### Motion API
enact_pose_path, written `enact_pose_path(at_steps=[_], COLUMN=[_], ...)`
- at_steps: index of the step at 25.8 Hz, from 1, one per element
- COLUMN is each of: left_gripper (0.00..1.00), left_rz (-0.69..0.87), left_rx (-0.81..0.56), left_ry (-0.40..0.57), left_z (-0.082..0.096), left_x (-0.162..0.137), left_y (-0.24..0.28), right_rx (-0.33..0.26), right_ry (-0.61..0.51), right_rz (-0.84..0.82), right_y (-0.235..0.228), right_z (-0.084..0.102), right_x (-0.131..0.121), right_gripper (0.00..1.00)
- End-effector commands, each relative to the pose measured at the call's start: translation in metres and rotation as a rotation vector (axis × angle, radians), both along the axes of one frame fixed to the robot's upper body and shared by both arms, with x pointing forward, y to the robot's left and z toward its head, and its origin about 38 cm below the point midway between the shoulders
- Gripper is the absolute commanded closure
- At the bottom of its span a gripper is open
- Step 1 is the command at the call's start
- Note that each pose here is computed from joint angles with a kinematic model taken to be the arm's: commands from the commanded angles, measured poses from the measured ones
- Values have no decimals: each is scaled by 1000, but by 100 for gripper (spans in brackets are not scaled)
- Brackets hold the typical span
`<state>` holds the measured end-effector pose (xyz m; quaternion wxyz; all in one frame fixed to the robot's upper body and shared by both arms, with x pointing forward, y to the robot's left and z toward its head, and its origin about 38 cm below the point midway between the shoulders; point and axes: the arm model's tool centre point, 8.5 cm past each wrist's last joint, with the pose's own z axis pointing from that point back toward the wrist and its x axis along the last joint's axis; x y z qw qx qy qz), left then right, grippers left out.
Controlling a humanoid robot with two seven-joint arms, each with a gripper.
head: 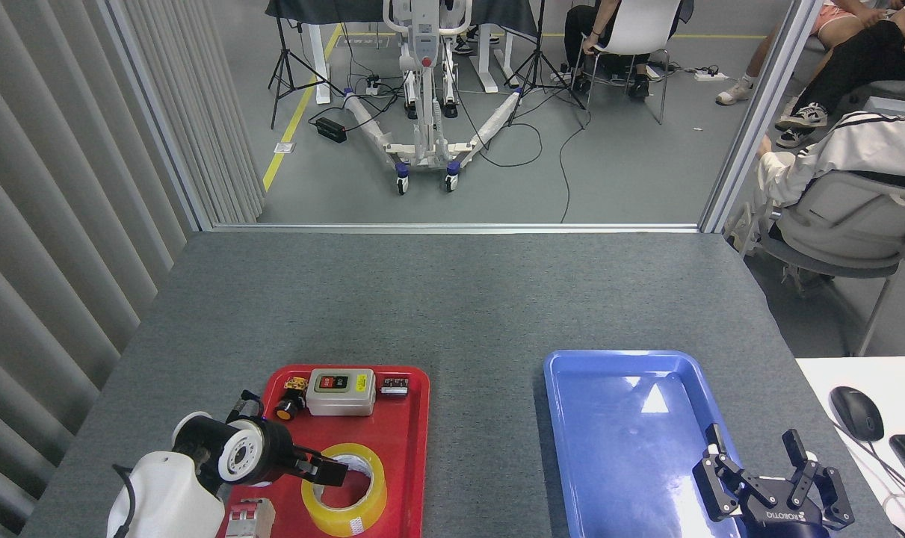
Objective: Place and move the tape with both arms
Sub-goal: 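Grasp the yellow tape roll with the left gripper, then lift the tape and carry it with the left gripper toward the blue tray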
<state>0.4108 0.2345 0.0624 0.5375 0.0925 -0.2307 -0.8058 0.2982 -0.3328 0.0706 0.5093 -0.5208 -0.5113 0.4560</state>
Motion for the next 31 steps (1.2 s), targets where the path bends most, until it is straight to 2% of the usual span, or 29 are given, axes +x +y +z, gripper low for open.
enact_pose_path(at_steps=[1, 5, 11, 14, 17, 18, 21, 27, 29, 31], left_gripper=[11, 13, 36, 60, 95, 100, 100, 100, 100, 100], left_rz=[14, 24, -23, -80, -211, -259, -323, -332, -339, -379], left_rx=[16, 32, 40, 29, -15, -27, -31, -32, -37, -101], left_ry=[15, 41, 26, 20, 1, -8, 5, 5, -21, -82], left_z=[-7, -16, -13, -12, -9, -6, -9, -9, 0, 22], left_x=[2, 2, 3, 3, 0, 2, 7, 8, 13, 23], left_y=[1, 5, 3, -2, -16, -19, -17, -17, -19, -23], right_rx=[2, 1, 9, 12, 13, 14, 14, 13, 15, 15], right_ry=[2, 3, 46, 51, 54, 55, 55, 53, 52, 50], right_rz=[5, 21, -16, -34, -44, -45, -47, -25, 6, 33], right_y=[1, 2, 1, 0, 0, 0, 0, 4, 8, 11], right_z=[0, -1, -7, -7, -8, -8, -8, -9, -10, -10], right_x=[0, 0, 0, 0, 0, 0, 0, -1, -1, -2], right_gripper=[0, 0, 0, 0, 1, 0, 0, 0, 0, 0])
